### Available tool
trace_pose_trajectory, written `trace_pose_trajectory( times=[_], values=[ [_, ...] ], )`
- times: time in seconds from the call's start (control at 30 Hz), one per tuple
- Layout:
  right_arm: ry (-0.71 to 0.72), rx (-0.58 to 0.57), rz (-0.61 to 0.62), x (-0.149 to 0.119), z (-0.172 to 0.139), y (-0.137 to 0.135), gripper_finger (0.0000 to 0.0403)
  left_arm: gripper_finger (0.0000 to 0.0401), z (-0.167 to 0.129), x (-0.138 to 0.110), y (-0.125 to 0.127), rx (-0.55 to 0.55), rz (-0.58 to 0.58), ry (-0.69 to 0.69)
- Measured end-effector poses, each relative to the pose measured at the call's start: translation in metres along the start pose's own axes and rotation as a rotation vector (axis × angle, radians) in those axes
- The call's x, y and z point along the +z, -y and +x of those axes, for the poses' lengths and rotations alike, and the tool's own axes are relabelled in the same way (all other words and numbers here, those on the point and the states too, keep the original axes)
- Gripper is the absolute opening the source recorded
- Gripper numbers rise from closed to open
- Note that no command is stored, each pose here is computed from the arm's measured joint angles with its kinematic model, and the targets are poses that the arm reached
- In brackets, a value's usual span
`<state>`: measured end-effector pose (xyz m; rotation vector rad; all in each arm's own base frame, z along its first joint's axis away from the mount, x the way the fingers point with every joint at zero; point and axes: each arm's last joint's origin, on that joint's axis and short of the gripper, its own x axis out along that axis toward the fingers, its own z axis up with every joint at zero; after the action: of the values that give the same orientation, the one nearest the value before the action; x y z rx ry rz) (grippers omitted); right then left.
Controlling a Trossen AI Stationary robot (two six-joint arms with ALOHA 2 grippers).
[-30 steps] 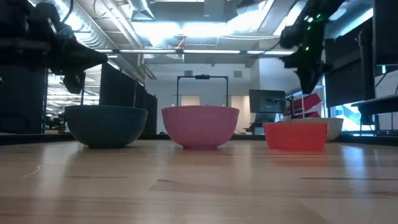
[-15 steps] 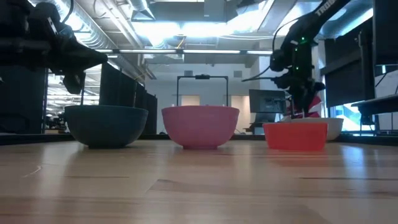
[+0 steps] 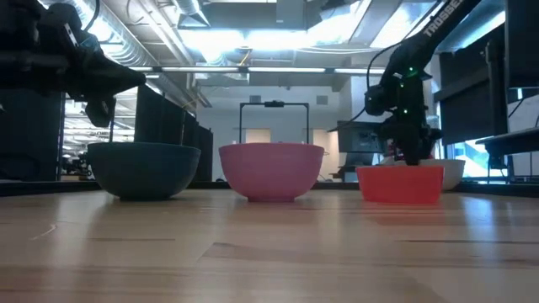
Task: Nest bowls inside each other
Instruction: Stack the white bowl on top of the pink bowl
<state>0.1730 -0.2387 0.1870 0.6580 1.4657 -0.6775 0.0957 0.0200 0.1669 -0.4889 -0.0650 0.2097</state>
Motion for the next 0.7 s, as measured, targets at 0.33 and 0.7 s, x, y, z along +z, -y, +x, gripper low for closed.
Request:
trace_pose_trajectory(
  times=[0.33,0.7],
  values=[
    [0.014,0.017,-0.112,0.004,-0.004,-0.033,0.0039,0.0000,0.000,0.000,0.000,0.000,-0.005,0.000],
    [0.178,0.144,-0.350,0.013,-0.058,-0.137,0.0000,0.0000,0.000,0.000,0.000,0.001,-0.010,-0.002]
  ],
)
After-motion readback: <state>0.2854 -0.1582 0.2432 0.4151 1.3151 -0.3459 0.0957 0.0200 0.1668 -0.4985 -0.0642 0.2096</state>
